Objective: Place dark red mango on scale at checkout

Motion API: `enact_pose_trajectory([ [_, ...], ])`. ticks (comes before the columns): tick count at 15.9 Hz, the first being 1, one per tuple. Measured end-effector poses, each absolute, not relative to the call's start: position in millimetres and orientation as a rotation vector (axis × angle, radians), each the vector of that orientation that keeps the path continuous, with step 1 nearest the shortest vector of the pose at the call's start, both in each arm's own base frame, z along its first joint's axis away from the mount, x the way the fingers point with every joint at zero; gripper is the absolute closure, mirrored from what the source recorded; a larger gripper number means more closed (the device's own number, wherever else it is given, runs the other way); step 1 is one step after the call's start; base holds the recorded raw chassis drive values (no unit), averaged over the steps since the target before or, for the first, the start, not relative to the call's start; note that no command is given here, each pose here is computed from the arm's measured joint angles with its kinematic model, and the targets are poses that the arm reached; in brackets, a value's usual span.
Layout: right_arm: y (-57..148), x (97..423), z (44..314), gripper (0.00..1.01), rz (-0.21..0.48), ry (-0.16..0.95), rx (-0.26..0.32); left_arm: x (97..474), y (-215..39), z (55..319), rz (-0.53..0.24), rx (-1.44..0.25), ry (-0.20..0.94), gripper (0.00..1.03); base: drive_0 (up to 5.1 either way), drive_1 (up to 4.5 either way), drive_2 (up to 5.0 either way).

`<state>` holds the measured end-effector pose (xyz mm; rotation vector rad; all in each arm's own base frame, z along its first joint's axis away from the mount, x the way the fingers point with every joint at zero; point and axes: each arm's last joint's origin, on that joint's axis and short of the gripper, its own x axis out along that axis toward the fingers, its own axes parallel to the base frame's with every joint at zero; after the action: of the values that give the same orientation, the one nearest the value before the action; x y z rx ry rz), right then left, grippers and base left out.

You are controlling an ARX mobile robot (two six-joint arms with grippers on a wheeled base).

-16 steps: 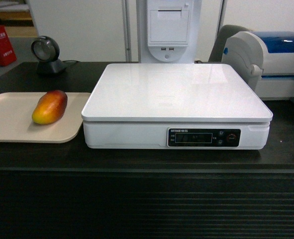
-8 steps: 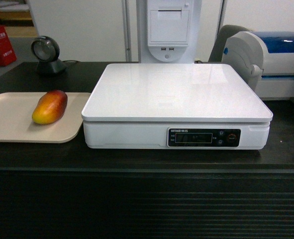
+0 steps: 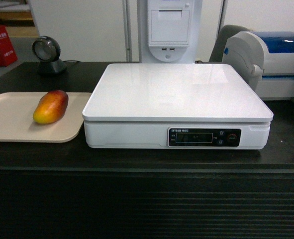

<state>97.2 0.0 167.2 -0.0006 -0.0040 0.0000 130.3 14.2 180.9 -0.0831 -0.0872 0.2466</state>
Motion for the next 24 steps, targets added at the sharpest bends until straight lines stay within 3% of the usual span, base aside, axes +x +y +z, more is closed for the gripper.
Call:
enact_pose_trajectory([
  [1, 0, 97, 167, 0.03, 0.000, -0.005, -0.001, 140, 9, 179, 0.193, -0.079, -0.054, 0.05, 0.0, 0.00, 0.0],
  [2, 0, 97, 167, 0.03, 0.000, -0.004, -0.001, 142, 11, 172, 0.206, -0.075, 0.007, 0.05, 0.0, 0.00, 0.0],
  [5, 0, 97, 167, 0.03, 0.000, -0.004, -0.001, 135, 5, 174, 0.144, -0.073, 0.017, 0.05, 0.0, 0.00, 0.0],
  [7, 0, 97, 167, 0.03, 0.000, -0.006, -0.001, 185, -12, 211, 0.069, -0.070, -0.100, 0.05, 0.0, 0.00, 0.0],
  [8, 0, 97, 167, 0.03, 0.000, -0.005, -0.001, 200, -19, 216, 0.051, -0.069, -0.095, 0.05, 0.0, 0.00, 0.0],
  [10, 0, 97, 167, 0.03, 0.000, -0.004, -0.001, 219, -31, 213, 0.010, -0.050, -0.035, 0.05, 0.0, 0.00, 0.0],
  [11, 0, 97, 167, 0.03, 0.000, -0.004, -0.001, 235, -42, 201, -0.041, -0.024, 0.060, 0.05, 0.0, 0.00, 0.0],
  [12, 0, 97, 167, 0.03, 0.000, -0.004, -0.001, 270, -39, 195, -0.091, -0.006, 0.122, 0.05, 0.0, 0.00, 0.0],
  [14, 0, 97, 167, 0.03, 0.000, -0.005, -0.001, 338, -20, 207, -0.101, -0.013, 0.124, 0.05, 0.0, 0.00, 0.0],
  [17, 0, 97, 167, 0.03, 0.000, -0.005, -0.001, 407, 5, 177, -0.070, -0.023, 0.317, 0.05, 0.0, 0.00, 0.0],
  [20, 0, 97, 167, 0.03, 0.000, -0.004, -0.001, 439, 19, 164, -0.034, -0.028, 0.429, 0.05, 0.0, 0.00, 0.0],
  [24, 0, 97, 167, 0.03, 0.000, -0.004, -0.001, 456, 22, 144, -0.070, -0.064, 0.547, 0.05, 0.0, 0.00, 0.0],
])
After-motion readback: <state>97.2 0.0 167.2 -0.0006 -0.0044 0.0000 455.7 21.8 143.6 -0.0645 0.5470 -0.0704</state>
